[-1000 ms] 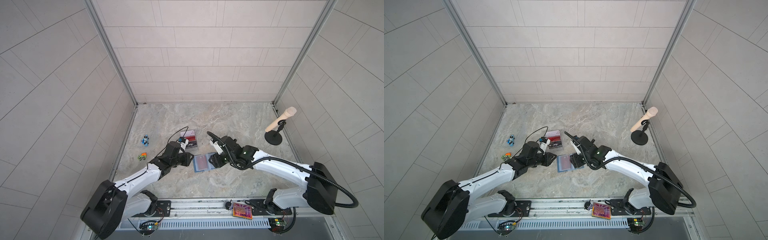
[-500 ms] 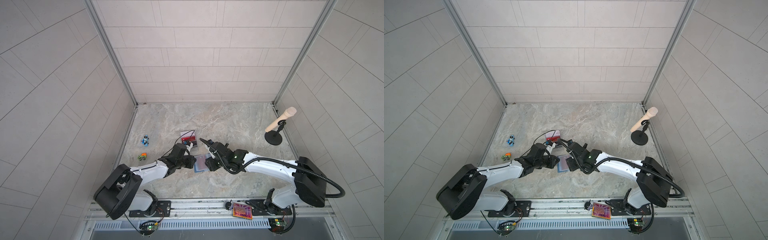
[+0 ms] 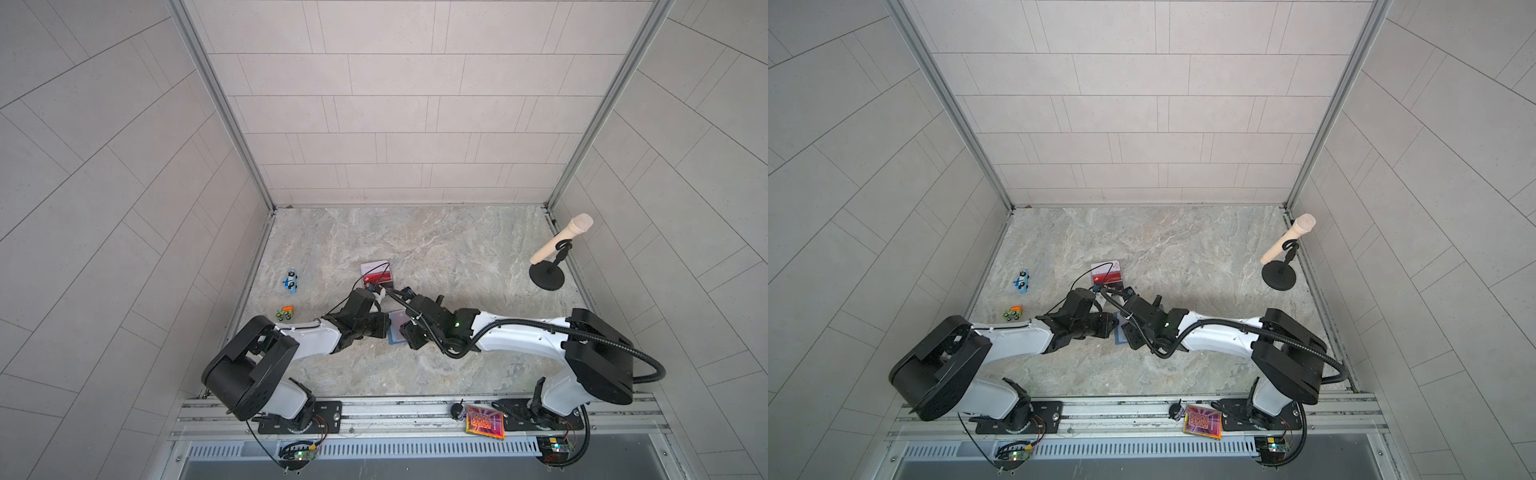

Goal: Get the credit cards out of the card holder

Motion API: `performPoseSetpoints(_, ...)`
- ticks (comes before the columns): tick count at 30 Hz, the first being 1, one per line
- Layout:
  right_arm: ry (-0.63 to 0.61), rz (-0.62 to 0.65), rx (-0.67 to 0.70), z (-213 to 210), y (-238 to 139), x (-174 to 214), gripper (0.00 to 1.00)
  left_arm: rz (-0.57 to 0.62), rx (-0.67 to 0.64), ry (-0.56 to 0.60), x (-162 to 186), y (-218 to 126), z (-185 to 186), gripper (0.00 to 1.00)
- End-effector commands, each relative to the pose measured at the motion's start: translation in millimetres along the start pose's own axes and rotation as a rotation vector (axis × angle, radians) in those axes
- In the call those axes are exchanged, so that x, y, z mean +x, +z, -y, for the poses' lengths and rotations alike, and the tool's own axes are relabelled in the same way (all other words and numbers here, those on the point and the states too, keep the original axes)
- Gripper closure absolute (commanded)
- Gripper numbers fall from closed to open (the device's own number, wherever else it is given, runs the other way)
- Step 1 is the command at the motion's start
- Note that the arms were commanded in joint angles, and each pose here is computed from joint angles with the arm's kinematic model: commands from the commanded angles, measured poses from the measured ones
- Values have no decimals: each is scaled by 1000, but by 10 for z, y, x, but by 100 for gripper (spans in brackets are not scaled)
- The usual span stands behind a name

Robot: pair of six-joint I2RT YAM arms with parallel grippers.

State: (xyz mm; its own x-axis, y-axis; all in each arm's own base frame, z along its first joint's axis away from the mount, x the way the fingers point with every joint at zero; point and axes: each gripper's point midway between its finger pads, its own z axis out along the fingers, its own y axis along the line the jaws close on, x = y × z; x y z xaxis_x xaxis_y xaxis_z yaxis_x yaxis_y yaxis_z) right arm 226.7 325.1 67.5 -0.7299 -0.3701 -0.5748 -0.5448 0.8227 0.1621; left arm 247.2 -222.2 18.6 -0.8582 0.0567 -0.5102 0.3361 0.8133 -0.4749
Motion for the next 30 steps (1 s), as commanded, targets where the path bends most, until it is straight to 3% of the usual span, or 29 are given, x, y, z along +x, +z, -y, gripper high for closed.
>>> performPoseSetpoints(1,-5,7,28,11,92,-11,47,-25,-6,-17,128,42,-54,92)
performPoseSetpoints(22,-44,-26,108,42,362,23,37,-25,-17,-52,234,13,-117,92)
performPoseSetpoints(30,-52,-52,182,159,426,96,38,-26,-18,-52,226,16,-116,92)
